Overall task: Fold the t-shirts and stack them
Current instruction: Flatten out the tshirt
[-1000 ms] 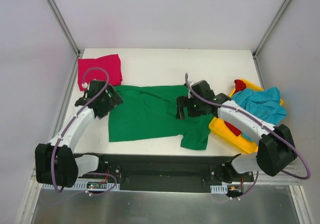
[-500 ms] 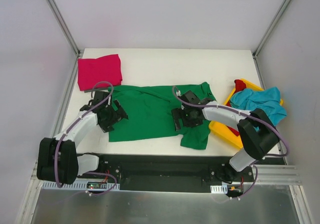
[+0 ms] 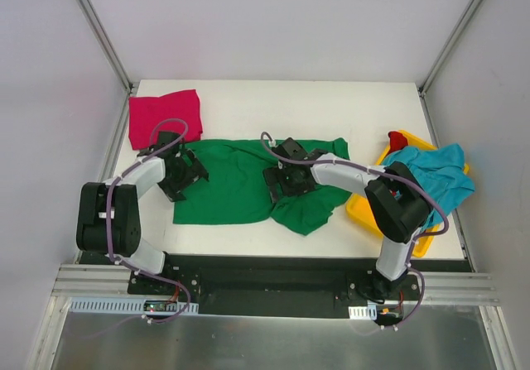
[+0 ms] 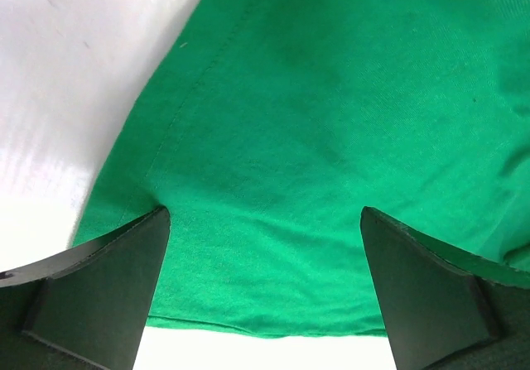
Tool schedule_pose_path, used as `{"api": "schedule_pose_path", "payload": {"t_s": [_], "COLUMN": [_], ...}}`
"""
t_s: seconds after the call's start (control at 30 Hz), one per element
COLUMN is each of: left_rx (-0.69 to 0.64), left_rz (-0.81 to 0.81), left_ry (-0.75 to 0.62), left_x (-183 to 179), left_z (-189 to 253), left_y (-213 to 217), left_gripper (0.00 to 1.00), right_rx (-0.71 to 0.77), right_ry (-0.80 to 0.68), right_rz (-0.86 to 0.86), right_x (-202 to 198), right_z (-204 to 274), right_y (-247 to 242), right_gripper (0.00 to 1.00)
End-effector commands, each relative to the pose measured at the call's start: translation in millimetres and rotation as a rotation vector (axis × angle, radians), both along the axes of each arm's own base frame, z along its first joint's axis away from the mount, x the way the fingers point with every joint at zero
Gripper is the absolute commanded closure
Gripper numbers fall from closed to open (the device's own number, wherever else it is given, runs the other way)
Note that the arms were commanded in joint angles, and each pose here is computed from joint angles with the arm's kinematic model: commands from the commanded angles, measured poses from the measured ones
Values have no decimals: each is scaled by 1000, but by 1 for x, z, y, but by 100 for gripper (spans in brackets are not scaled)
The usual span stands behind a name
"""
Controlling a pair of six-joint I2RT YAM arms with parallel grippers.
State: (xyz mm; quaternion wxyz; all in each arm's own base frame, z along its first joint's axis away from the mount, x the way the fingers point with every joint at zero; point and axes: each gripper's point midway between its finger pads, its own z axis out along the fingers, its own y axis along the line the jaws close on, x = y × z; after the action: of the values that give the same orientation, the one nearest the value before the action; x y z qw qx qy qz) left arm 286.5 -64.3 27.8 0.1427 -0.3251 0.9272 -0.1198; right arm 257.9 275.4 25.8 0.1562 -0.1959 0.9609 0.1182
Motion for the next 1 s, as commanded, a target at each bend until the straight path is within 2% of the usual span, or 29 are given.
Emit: {"api": "schedule_pose_path", "payload": {"t_s": [0.0, 0.17, 0.3, 0.4, 0.53, 0.67, 0.73, 0.83, 0.9, 0.97], "left_rx": [94, 71, 139, 166, 206, 207, 169, 174, 186, 172], "left_rz": [11, 93, 207, 292, 326, 346, 341, 332, 344, 358], "left_ry": [-18, -150, -214, -183, -75, -32, -14, 19, 14, 6], "left_x": [13, 18, -5, -39, -90, -118, -123, -125, -118, -110], "left_z": [2, 41, 59, 55, 39, 23, 13, 3, -5, -14], "left_y": [22, 22, 41, 51, 58, 60, 52, 52, 54, 53], "left_gripper": [1, 1, 1, 1, 1, 1, 4, 15, 29, 39], "right_rx": [-20, -34, 6, 44, 99, 127, 127, 137, 145, 145], "right_ry": [-42, -163, -222, -206, -172, -151, -143, -150, -148, -142], "right_rz": [39, 27, 58, 73, 88, 41, 36, 27, 27, 31], "right_x": [10, 18, 1, -26, -59, -79, -86, -89, -90, -91], "right_z": [14, 46, 73, 76, 73, 66, 58, 55, 54, 52], "right_y": [3, -13, -29, -44, -58, -72, -77, -80, -80, -79], "right_gripper": [4, 4, 4, 4, 4, 4, 4, 4, 4, 4]}}
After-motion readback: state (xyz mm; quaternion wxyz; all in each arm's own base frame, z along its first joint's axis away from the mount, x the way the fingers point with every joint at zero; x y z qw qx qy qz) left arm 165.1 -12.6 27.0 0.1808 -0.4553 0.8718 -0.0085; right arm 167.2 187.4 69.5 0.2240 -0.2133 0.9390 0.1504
